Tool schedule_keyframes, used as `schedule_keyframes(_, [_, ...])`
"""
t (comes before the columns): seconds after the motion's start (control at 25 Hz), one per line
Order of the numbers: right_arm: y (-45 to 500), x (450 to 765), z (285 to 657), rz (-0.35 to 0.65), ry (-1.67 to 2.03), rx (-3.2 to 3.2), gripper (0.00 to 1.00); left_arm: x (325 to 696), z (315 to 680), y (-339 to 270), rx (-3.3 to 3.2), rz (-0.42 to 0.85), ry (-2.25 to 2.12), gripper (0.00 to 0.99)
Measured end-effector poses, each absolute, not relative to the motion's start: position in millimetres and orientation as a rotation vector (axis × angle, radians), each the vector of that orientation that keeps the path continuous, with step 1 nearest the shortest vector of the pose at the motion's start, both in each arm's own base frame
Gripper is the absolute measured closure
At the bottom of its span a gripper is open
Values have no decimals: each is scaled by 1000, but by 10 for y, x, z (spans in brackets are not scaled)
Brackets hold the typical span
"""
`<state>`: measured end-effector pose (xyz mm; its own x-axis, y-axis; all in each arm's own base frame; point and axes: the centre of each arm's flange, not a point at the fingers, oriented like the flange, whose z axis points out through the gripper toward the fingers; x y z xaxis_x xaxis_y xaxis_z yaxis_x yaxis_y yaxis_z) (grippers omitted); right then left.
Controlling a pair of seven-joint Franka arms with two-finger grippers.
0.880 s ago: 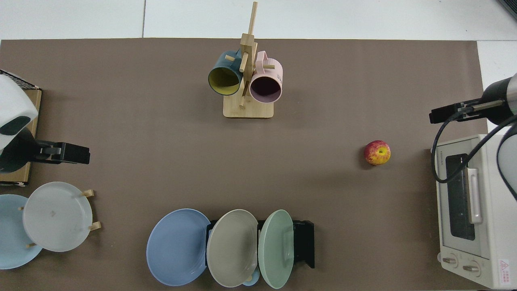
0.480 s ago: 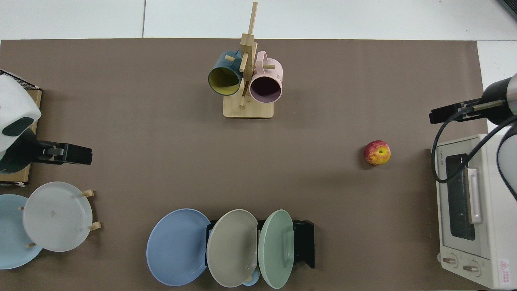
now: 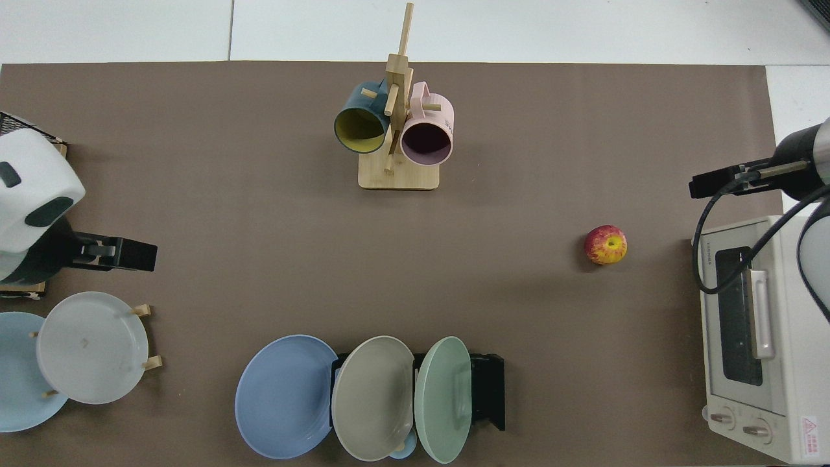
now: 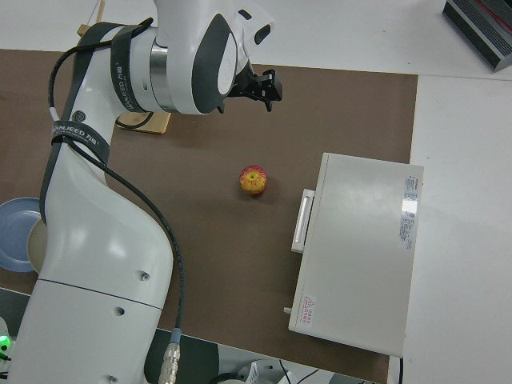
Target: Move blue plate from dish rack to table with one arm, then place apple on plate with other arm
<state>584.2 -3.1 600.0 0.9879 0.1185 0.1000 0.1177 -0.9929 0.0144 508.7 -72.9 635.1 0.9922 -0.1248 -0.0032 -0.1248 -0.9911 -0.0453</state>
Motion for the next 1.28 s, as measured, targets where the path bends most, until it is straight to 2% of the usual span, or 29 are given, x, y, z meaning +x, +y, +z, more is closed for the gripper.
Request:
schedule_keyframes(0.12, [-31, 5842, 6000, 158, 186, 3124, 0, 4893, 6274, -1065, -3013, -19, 141, 0])
schedule_keyframes(0.28, [-31, 5842, 6000, 158, 186, 3124, 0, 4398, 6033, -1407, -2945, -43, 110, 0])
schedule_keyframes(0.36, [-31, 5842, 6000, 158, 186, 3124, 0, 4142, 5792, -1576, -2912, -59, 63, 0])
schedule_keyframes(0.48, [-31, 5842, 6000, 158, 186, 3124, 0, 3736, 5239, -1914, -2851, -107, 6, 0])
schedule_keyframes(0.6, [-31, 5842, 6000, 158, 186, 3124, 0, 3481, 4867, -2008, -2819, -109, -1, 0])
schedule_keyframes(0.76, [-31, 5842, 6000, 158, 186, 3124, 0, 3358, 4531, -1940, -2802, -110, 13, 0])
schedule_keyframes(1.28, [-31, 5842, 6000, 158, 185, 3124, 0, 3376, 4275, -1821, -2807, -108, 18, 0])
